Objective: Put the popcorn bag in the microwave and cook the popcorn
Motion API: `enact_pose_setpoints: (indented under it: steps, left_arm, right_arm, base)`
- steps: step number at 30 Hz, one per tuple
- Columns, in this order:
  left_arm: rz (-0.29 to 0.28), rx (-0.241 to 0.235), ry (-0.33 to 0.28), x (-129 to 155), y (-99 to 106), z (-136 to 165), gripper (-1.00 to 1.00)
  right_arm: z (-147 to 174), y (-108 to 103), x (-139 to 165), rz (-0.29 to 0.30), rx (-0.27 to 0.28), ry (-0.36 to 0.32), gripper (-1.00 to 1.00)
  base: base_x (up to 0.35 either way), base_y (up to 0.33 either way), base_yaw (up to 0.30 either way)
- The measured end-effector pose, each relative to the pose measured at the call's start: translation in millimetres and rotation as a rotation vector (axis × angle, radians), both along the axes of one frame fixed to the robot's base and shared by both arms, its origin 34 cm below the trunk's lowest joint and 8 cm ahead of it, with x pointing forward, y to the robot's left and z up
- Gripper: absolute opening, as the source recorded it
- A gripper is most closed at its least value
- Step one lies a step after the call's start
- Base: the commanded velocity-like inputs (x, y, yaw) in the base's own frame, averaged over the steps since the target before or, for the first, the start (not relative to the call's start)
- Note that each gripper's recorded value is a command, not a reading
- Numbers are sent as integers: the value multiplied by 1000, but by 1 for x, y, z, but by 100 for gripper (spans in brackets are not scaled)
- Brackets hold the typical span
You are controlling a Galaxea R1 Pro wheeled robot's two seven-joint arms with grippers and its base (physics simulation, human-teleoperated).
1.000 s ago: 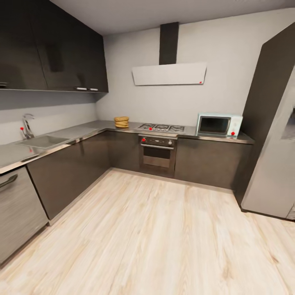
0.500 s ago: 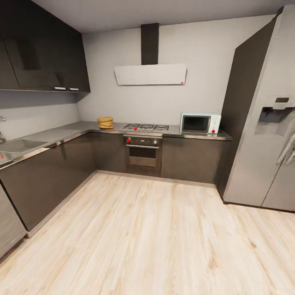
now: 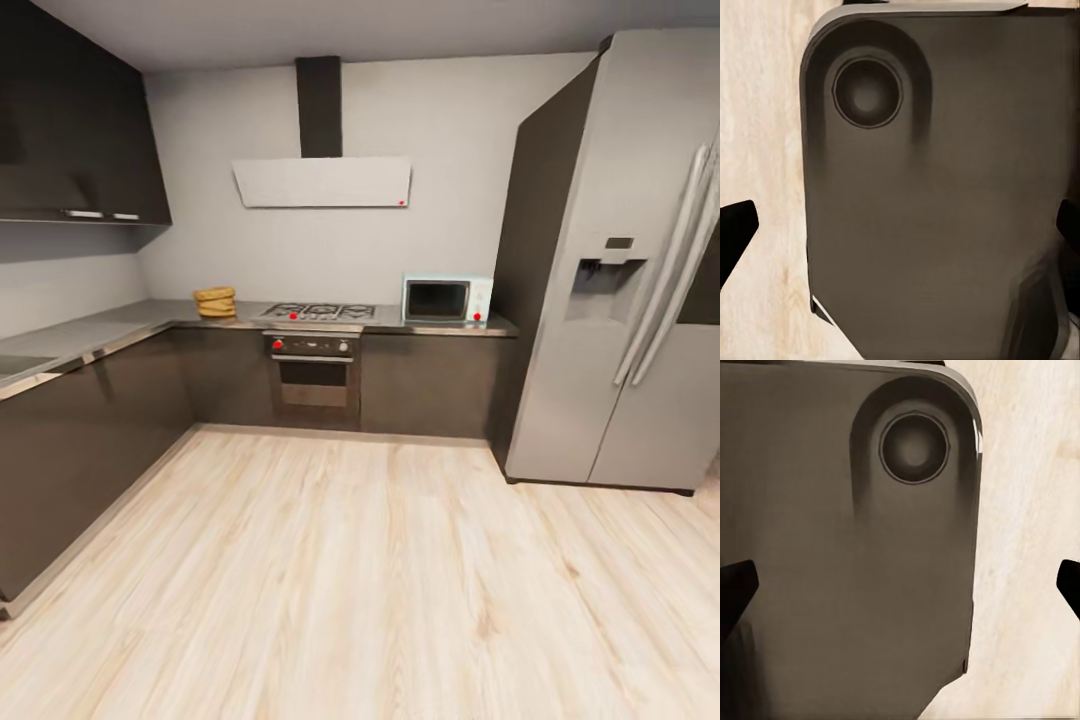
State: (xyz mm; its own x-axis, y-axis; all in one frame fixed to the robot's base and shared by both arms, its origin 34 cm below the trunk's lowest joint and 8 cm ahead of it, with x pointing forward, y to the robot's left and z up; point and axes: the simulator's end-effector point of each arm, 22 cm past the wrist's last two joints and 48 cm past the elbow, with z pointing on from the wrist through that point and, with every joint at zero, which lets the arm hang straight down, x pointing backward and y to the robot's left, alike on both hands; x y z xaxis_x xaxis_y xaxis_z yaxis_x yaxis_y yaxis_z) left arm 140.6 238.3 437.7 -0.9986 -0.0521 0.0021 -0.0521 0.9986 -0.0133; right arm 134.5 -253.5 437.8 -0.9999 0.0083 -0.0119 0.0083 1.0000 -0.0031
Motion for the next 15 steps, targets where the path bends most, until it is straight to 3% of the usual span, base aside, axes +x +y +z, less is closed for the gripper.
enact_pose_setpoints:
  steps: [8, 15]
  left_arm:
    - [2, 15, 2, -1, 0, 0, 100]
    - [1, 15, 7, -2, 0, 0, 100]
  right_arm:
    - [0, -1, 0, 0, -1, 0, 100]
    - [0, -2, 0, 11, 0, 1, 100]
  base:
    - [24, -27, -243]
    - [208, -158, -41]
